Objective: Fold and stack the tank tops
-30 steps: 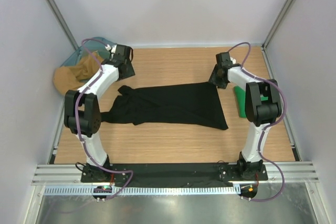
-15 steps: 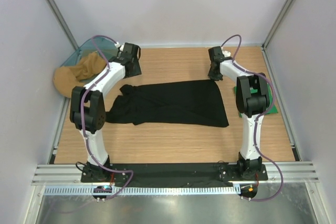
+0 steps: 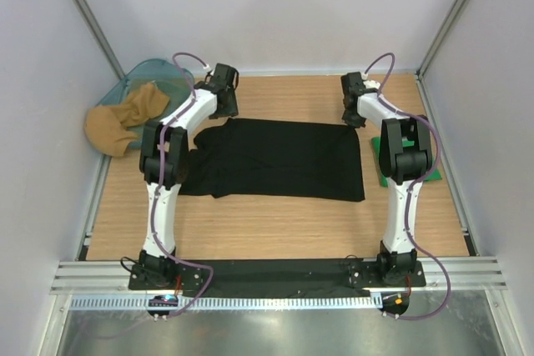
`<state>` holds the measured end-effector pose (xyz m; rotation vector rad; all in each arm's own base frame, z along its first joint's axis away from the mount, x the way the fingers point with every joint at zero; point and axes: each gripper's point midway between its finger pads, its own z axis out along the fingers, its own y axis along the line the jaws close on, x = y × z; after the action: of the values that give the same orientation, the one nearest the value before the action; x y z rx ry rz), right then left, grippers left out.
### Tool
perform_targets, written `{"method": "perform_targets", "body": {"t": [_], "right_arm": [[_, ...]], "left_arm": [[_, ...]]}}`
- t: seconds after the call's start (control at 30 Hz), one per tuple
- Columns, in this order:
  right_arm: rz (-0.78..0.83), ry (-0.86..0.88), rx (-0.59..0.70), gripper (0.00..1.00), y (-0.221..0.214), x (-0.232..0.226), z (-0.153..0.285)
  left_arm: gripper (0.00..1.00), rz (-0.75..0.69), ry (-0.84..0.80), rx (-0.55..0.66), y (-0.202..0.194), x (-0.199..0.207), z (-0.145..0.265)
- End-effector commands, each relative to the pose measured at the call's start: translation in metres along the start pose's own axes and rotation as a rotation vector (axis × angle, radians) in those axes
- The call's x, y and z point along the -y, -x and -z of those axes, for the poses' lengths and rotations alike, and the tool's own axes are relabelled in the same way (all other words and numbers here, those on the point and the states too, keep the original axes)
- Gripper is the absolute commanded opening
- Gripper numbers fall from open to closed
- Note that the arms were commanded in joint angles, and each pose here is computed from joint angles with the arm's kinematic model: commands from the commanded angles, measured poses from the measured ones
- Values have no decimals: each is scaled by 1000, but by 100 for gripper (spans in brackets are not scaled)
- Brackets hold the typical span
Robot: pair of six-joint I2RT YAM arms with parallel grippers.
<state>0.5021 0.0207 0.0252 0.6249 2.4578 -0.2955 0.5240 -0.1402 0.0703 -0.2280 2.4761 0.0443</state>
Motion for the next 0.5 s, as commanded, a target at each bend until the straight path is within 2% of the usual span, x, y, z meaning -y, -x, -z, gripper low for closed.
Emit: {"method": "perform_targets", "body": {"t": [0.0, 0.4, 0.47], "right_arm": [[-49, -20, 33, 6, 13, 10, 3], [-52, 16, 23, 6, 12, 4, 3], [-51, 15, 24, 6, 13, 4, 3]], "left_arm": [[52, -22, -50, -37, -1, 12, -4], [55, -7, -79, -70, -4, 33, -46], [51, -5, -94, -76, -6, 36, -50]]}}
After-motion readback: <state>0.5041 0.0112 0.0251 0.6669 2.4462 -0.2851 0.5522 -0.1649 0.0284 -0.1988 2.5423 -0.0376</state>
